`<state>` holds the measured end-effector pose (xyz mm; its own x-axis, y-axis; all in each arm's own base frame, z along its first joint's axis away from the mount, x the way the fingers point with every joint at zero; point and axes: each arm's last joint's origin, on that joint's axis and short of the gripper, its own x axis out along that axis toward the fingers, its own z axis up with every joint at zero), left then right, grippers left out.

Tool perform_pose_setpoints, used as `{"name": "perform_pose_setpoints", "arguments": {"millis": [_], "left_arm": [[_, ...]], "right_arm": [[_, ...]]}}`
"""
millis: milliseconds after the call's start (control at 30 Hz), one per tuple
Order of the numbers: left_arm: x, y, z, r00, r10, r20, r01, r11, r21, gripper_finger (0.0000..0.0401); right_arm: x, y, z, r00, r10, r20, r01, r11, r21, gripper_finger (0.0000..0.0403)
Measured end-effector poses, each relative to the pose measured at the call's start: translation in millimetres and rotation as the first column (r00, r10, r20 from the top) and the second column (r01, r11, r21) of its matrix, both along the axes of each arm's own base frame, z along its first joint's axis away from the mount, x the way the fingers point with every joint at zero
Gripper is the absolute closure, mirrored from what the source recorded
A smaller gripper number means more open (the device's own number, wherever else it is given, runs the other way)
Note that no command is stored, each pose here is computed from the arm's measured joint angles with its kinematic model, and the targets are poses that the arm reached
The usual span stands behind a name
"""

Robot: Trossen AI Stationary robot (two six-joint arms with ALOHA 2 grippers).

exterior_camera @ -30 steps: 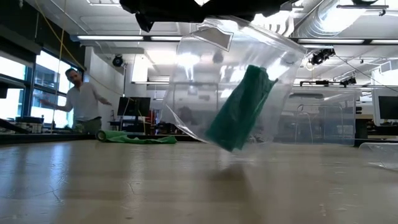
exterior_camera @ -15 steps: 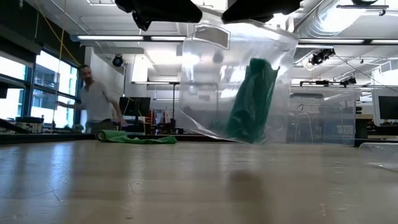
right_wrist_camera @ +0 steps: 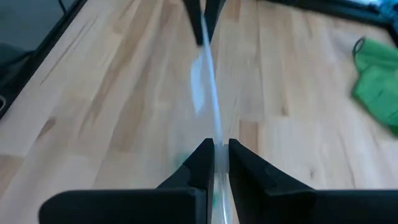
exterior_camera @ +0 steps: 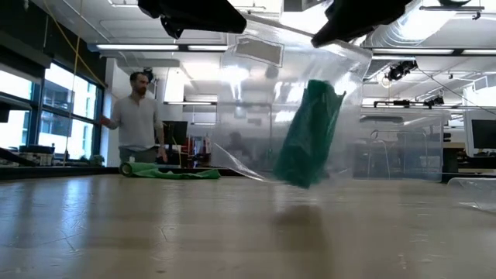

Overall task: Roll bandage
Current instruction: Close the transparent zip bag

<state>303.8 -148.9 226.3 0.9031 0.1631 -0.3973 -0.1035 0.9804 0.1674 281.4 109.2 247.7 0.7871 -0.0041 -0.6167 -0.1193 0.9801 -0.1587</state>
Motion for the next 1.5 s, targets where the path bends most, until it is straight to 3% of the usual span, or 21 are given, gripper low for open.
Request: {"name": "perform_pose_setpoints", "arguments": {"millis": [367,1133,1267,1500], "left_arm": [[-6,2,5,1.0,0.017,-0.016,-0.017,1.0,0.009,0.0401],[-8,2,5,0.999,0.022,-0.023,-0.022,1.0,0.005,0.0401],[-8,2,5,0.999,0.021,-0.024,-0.021,1.0,0.005,0.0401],[-11,4,6,0.998,0.062,-0.025,-0.061,0.997,0.038,0.0401]], "right_arm": [[-8,-2,-8,0.993,-0.021,-0.118,0.025,0.999,0.032,0.0371],[-20,-7,2,0.989,-0.047,-0.137,0.056,0.997,0.062,0.0369],[-20,-7,2,0.989,-0.047,-0.141,0.055,0.997,0.057,0.0345],[-23,-9,9,0.992,-0.061,-0.107,0.068,0.995,0.07,0.0258]]}}
